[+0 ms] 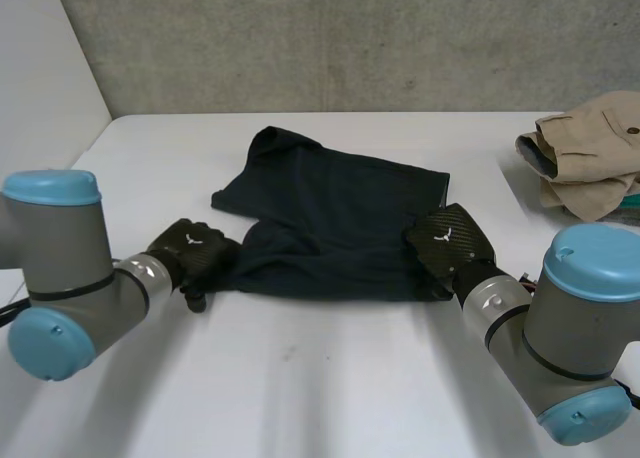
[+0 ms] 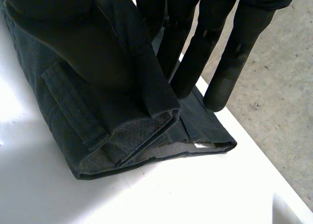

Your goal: Fold the laundry.

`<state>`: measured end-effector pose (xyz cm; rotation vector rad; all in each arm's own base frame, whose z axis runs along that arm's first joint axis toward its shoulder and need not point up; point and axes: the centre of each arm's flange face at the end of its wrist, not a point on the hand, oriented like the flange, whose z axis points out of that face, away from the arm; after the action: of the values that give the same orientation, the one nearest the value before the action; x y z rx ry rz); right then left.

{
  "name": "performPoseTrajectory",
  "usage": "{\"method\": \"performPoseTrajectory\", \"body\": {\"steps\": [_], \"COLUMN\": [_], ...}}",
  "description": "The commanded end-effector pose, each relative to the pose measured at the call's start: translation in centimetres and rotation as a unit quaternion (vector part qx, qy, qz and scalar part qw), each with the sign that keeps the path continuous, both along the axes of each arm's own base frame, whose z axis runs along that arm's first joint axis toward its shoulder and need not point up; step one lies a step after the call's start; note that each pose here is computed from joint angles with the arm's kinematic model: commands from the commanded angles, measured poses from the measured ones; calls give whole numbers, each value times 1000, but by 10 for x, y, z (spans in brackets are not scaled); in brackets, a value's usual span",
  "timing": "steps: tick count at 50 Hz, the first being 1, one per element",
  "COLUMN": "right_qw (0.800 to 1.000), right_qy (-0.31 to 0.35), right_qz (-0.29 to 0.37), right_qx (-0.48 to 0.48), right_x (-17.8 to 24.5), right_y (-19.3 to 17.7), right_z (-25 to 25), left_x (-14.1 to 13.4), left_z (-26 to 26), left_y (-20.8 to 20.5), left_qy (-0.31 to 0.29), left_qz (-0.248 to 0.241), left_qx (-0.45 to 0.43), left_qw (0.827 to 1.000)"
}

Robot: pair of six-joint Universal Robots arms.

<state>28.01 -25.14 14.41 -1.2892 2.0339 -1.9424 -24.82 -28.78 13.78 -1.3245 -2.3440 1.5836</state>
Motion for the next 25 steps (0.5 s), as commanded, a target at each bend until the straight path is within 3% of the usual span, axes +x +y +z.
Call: {"method": "performPoseTrajectory", "body": {"steps": [1,19,25], "right_qw": [1000,1000,1000], "right_qy": [1,-3,6], "right_qz": [0,-14,4], "right_qx": [0,-5,-8], "right_x": [-1,-14,-15], "right_y": [-1,-5,2], "right_z": [0,26,51], "left_x": [-15,-17,-9], "left_z": [-4,6,51], "left_y": [-7,-29,0], "left_qy": [-18,-50,-45], "left_qz": [-20,-55,-59], "left_qx": [-53,-152,-130], "left_qw": [998,986,989]}}
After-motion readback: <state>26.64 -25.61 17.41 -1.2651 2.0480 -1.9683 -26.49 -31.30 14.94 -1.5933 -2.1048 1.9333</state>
